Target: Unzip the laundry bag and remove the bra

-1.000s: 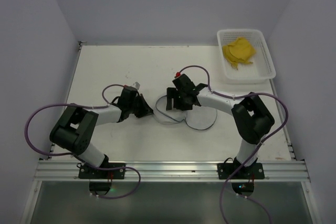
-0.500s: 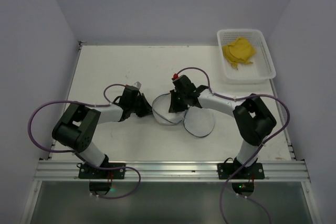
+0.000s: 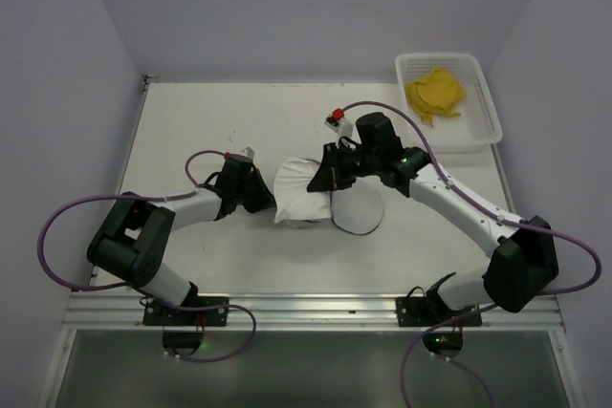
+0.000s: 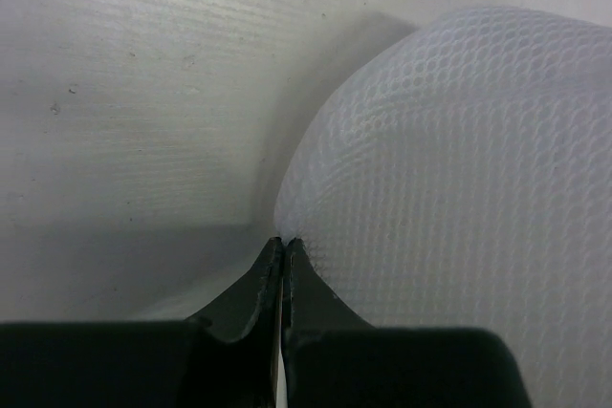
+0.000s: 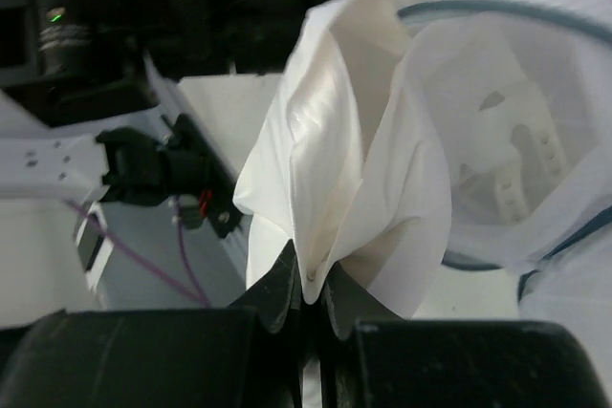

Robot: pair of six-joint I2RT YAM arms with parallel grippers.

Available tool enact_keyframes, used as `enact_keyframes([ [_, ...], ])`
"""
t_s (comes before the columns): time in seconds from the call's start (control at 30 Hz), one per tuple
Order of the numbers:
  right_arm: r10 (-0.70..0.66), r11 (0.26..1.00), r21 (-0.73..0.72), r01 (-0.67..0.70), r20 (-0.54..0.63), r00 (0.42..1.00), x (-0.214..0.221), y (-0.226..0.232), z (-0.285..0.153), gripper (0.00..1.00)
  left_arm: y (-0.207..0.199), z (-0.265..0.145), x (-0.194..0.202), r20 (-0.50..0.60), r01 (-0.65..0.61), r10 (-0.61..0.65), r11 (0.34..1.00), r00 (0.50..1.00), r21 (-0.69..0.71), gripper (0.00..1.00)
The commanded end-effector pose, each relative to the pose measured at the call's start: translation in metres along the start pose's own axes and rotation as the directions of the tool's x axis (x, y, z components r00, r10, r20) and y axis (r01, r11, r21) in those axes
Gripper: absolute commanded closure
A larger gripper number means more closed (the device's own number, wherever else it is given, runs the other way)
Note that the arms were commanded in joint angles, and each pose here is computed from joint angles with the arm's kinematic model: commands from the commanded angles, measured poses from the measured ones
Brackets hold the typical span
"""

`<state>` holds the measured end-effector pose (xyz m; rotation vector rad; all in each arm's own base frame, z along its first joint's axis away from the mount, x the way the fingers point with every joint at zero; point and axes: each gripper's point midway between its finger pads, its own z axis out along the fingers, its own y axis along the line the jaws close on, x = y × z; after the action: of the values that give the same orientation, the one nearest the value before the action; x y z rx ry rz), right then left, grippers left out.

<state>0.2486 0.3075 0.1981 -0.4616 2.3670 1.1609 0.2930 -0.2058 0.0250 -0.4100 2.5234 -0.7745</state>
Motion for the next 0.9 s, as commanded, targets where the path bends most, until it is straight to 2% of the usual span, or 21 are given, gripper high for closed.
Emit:
enact_keyframes([
  [0.0,-0.088,0.968,-0.237,0.085,-0.004,0.996,-0.007,0.052,-0.043,1.00,-0.010,-0.008,-0.016,0.046,-0.024,0.024,1.000,0.999,0.009,1.00],
  [0.07,-0.128,0.953,-0.277,0.126,0.012,0.992,-0.010,0.065,-0.061,1.00,-0.009,-0.008,-0.016,0.048,-0.025,0.025,1.000,0.999,0.003,1.00],
  [0.2,-0.171,0.966,-0.183,0.182,0.074,0.982,-0.031,0.066,-0.102,1.00,-0.008,-0.009,-0.016,0.047,-0.018,0.019,1.000,0.999,-0.004,1.00],
  [0.33,-0.150,0.987,-0.019,0.160,0.264,0.953,-0.074,0.050,-0.146,1.00,-0.005,-0.009,-0.013,0.042,-0.015,0.016,1.000,0.999,-0.009,1.00],
  [0.43,-0.182,0.980,0.149,0.129,0.423,0.888,-0.114,0.037,-0.183,1.00,-0.005,-0.011,-0.011,0.039,-0.014,0.014,1.000,0.999,-0.004,1.00],
  [0.5,-0.189,0.959,0.280,0.035,0.543,0.818,-0.143,0.018,-0.216,1.00,-0.005,-0.012,-0.010,0.035,-0.012,0.012,1.000,0.999,0.002,1.00],
  [0.57,-0.156,0.946,0.316,-0.066,0.625,0.765,-0.160,0.005,-0.235,1.00,-0.003,-0.013,-0.006,0.033,-0.003,0.003,1.000,0.999,0.004,1.00],
  [0.6,-0.159,0.913,0.378,-0.155,0.678,0.718,-0.174,-0.016,-0.253,1.00,-0.003,-0.014,-0.005,0.032,0.000,0.000,1.000,0.999,0.007,1.00],
  [0.67,-0.147,0.869,0.420,-0.260,0.722,0.676,-0.185,-0.041,-0.269,1.00,-0.002,-0.016,-0.003,0.030,0.001,-0.002,1.000,1.000,0.011,1.00],
  [0.7,-0.148,0.825,0.451,-0.342,0.755,0.639,-0.194,-0.065,-0.285,1.00,-0.002,-0.016,-0.003,0.029,0.001,-0.002,1.000,1.000,0.012,1.00],
  [0.73,-0.141,0.810,0.448,-0.378,0.775,0.616,-0.199,-0.075,-0.291,1.00,-0.002,-0.017,-0.003,0.031,0.002,-0.003,1.000,1.000,0.012,1.00],
  [0.8,-0.155,0.745,0.453,-0.490,0.832,0.532,-0.215,-0.112,-0.316,1.00,-0.002,-0.017,-0.002,0.029,0.007,-0.007,1.000,1.000,0.014,1.00],
  [0.83,-0.145,0.720,0.453,-0.525,0.839,0.524,-0.214,-0.128,-0.321,1.00,-0.002,-0.017,-0.001,0.026,0.006,-0.006,1.000,1.000,0.015,1.00],
  [0.87,-0.155,0.705,0.442,-0.555,0.859,0.488,-0.220,-0.144,-0.335,1.00,-0.002,-0.017,-0.002,0.027,0.005,-0.006,1.000,1.000,0.016,1.00],
])
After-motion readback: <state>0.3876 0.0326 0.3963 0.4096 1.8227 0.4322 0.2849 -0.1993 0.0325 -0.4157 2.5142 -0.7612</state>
